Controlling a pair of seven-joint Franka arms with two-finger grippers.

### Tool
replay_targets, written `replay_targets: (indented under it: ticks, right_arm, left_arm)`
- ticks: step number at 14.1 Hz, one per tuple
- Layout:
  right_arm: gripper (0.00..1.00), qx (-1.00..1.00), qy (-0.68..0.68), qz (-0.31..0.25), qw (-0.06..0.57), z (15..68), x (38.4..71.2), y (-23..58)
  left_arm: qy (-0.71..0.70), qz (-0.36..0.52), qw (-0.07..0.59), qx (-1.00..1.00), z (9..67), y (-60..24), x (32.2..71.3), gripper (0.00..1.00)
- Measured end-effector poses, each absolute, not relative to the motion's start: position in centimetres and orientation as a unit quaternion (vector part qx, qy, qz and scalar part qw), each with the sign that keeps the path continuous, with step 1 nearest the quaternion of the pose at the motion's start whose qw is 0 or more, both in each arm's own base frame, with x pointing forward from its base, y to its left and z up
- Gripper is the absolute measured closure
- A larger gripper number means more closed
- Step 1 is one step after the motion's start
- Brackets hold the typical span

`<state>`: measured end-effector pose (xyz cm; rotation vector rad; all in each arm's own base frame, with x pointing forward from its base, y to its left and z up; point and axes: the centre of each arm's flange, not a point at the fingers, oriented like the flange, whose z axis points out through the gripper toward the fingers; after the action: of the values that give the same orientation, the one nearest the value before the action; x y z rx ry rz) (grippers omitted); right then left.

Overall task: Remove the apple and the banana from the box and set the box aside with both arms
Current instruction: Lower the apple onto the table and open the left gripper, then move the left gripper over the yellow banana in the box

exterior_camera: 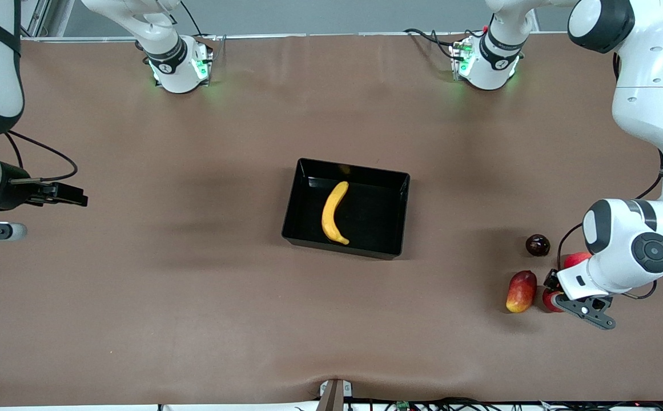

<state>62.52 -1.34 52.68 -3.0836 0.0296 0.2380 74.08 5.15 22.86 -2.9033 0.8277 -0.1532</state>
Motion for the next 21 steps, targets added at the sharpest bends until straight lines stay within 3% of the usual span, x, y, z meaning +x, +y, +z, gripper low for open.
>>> replay_targets:
  ticks: [2, 6, 10, 14, 21]
  right_arm:
    - [0.0, -0.995, 0.011, 0.092, 0.043, 52.0, 62.2, -1.0]
    - [0.0, -0.991, 0.016, 0.116, 0.071, 51.0, 61.7, -0.8]
    - [0.0, -0.989, 0.016, 0.128, 0.078, 50.8, 61.4, -0.6]
    - [0.0, -0.987, 0.016, 0.139, 0.079, 49.9, 61.2, -0.4]
    - [0.0, -0.987, 0.004, 0.143, 0.078, 49.7, 61.1, 1.5]
  left_arm:
    - [0.273, -0.049, 0.059, -0.959, 22.5, 5.2, 74.1, 0.34]
    - [0.272, -0.06, 0.064, -0.958, 24.0, 5.3, 74.7, 0.0]
    - [0.258, -0.048, 0.057, -0.963, 30.1, 2.7, 74.5, 0.0]
    - [0.204, -0.013, 0.028, -0.979, 37.4, -5.7, 71.9, 0.0]
    - [0.112, 0.018, -0.028, -0.993, 38.6, -24.3, 64.6, 0.0]
